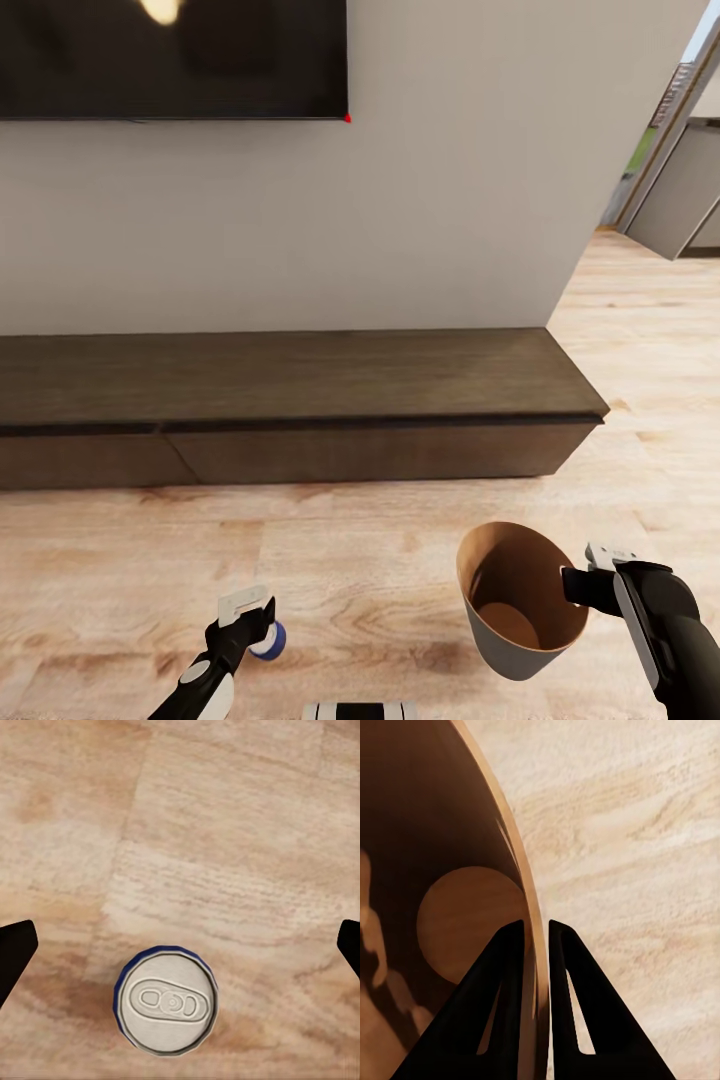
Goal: Put the three can of soda from the living room inside the tash can in the kitchen.
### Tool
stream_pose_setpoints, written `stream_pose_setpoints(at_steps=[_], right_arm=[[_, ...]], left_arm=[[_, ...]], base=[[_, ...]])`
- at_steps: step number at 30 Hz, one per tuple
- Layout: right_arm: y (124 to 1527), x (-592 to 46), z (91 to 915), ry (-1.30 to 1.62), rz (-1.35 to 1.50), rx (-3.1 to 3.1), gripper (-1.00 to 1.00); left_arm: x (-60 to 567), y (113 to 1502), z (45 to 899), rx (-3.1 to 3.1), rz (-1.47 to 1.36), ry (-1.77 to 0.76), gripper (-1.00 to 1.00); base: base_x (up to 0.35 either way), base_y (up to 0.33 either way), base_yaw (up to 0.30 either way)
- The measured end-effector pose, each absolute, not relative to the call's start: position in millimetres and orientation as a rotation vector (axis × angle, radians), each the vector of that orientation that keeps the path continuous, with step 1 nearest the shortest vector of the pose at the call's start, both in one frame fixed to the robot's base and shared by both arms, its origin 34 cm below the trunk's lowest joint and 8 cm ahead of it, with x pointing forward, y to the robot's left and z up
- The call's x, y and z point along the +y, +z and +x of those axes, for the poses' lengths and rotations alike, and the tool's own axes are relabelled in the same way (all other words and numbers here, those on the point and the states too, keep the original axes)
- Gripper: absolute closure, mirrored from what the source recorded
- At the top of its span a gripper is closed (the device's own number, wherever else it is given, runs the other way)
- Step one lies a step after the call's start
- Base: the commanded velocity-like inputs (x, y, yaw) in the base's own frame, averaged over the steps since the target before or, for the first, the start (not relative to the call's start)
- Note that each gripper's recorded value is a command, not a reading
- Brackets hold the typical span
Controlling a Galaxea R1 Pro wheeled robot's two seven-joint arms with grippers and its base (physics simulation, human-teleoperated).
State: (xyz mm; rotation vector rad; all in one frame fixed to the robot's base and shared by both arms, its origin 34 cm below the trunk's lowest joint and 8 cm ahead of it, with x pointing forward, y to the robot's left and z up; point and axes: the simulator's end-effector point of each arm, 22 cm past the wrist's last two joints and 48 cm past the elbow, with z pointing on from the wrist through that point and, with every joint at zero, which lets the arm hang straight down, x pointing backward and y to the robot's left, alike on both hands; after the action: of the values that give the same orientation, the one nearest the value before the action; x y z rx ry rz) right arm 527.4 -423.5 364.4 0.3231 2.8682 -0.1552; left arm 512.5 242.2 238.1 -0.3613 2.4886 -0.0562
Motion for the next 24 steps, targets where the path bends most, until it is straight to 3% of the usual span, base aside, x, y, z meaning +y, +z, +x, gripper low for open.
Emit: stream_pose_setpoints(at_steps=[19, 24], right_arm=[[403, -432, 564, -0.194, 0.277, 2.744, 1.00], [433, -470, 575, -0.319, 0.230, 2.687, 1.00]], left_arm=[[242, 228, 504, 2.513, -0.364, -0.052, -1.00], [242, 228, 503, 2.514, -0.364, -0.052, -1.00]], base=[[0.000, 0.000, 0.000], [0.000, 0.000, 0.000]])
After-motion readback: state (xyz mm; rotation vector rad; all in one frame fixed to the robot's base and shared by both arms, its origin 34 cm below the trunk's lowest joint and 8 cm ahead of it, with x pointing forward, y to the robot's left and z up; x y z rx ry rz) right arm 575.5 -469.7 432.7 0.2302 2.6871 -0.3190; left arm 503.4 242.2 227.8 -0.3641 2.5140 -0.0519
